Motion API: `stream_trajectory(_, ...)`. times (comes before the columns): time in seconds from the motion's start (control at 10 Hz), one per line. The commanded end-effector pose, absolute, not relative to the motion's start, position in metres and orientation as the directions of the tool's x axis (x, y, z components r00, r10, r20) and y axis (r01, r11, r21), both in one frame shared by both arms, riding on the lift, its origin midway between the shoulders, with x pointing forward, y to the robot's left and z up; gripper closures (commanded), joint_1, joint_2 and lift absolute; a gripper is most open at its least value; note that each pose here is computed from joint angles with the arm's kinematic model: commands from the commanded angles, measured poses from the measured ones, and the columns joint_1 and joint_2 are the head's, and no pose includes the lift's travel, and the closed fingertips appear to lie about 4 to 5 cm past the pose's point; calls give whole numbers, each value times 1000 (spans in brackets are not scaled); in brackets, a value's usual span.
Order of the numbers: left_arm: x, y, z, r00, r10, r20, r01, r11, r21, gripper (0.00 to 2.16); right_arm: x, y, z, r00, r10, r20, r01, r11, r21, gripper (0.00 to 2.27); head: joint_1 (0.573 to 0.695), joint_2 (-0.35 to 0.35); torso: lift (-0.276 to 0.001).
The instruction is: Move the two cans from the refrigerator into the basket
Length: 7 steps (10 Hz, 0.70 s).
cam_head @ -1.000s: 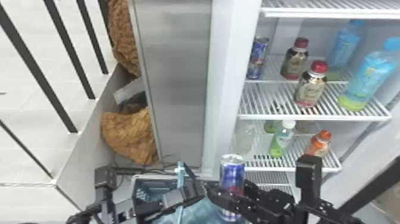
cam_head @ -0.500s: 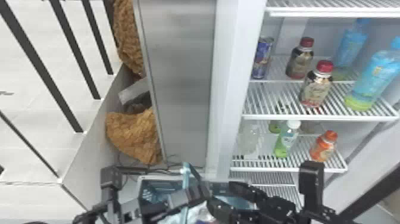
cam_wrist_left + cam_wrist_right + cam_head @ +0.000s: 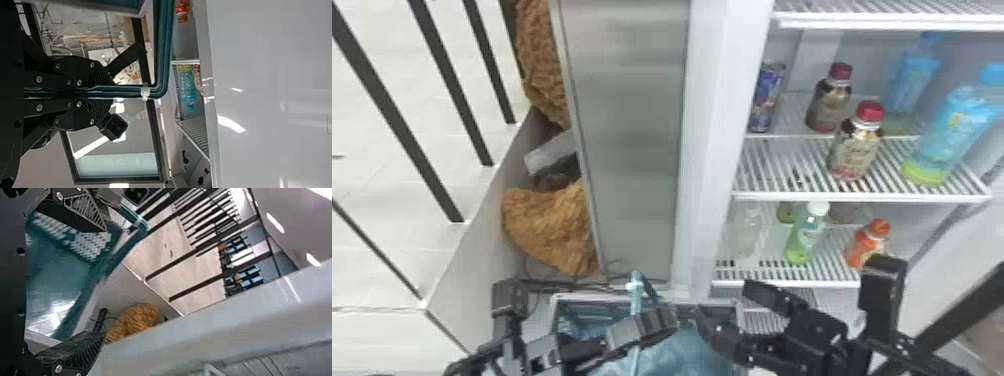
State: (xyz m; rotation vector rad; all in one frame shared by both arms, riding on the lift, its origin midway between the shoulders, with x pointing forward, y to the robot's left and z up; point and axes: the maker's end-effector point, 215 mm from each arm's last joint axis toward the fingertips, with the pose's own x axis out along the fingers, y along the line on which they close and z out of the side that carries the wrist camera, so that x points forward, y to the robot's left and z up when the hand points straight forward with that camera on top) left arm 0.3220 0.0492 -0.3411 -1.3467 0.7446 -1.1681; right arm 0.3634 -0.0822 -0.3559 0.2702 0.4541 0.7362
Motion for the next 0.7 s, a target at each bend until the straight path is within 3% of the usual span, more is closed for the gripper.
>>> stream_trajectory(0.0,322,50,-343,307,-929,208,198,-152,-968,1191,377,-100,-338,705,657,-266,-567,748,345,107,695,-52,-31)
stream_trajectory(0.6,320,51,-343,309,-928,209,196,-153,-969,1191,421,-157,-266,890,443,-112,-420,890,179,104,695,-151,-31)
